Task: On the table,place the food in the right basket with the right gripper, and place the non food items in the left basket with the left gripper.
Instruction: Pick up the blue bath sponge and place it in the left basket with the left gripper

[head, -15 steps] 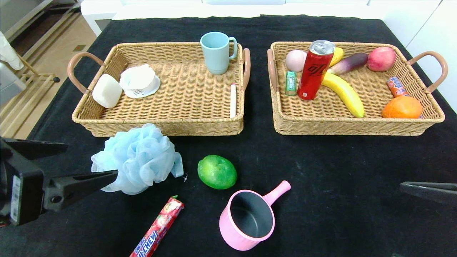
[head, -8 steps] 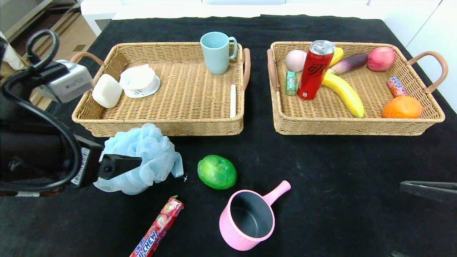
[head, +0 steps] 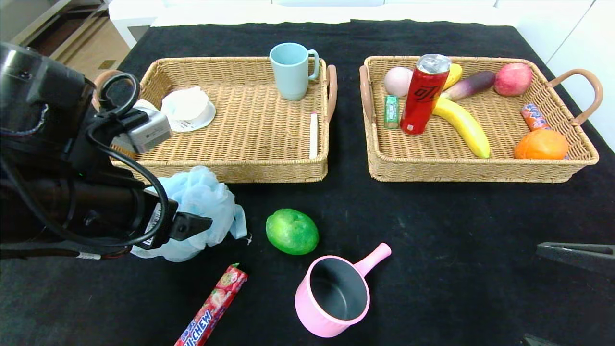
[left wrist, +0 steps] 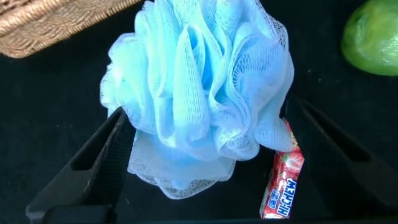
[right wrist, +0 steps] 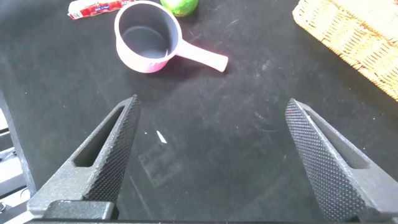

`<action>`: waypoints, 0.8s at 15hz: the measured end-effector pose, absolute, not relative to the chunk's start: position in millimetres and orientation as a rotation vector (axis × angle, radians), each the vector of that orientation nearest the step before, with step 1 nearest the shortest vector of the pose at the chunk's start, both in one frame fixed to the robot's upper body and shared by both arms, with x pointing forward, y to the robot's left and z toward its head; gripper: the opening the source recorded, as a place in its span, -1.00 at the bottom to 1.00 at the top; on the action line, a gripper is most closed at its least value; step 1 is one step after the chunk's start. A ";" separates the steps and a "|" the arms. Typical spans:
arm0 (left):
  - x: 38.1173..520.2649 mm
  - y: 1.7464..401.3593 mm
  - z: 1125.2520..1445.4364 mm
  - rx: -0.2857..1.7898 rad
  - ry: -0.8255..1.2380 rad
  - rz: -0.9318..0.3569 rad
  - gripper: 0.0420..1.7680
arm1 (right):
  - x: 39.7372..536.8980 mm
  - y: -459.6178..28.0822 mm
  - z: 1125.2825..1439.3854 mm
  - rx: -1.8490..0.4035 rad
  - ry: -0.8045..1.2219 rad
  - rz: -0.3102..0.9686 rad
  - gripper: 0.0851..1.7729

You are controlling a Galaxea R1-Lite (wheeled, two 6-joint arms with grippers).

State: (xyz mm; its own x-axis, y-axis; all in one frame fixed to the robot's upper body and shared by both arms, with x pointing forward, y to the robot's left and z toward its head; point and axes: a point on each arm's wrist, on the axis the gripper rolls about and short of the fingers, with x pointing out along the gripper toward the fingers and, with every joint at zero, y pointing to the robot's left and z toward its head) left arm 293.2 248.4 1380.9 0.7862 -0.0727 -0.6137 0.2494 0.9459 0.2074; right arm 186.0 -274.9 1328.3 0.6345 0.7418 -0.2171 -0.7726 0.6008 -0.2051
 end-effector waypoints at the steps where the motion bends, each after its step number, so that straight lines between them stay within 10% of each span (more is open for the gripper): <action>1: 295.3 247.8 1378.5 0.282 0.655 -0.172 0.94 | 186.3 -274.8 1328.1 -0.292 0.115 0.880 0.92; 9: 312.8 240.7 1360.5 0.284 0.680 -0.164 0.94 | 187.5 -275.1 1327.3 -0.293 0.121 0.873 0.92; 12: 314.4 240.4 1358.4 0.289 0.687 -0.157 0.41 | 188.3 -275.4 1327.1 -0.293 0.123 0.868 0.93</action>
State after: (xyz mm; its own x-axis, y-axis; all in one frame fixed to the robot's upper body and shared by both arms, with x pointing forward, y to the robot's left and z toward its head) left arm 314.4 240.4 1358.4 0.7635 -0.0473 -0.6440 0.2367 0.9484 0.2110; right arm 188.3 -275.4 1327.1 0.6427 0.7325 -0.2243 -0.7660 0.6097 -0.2037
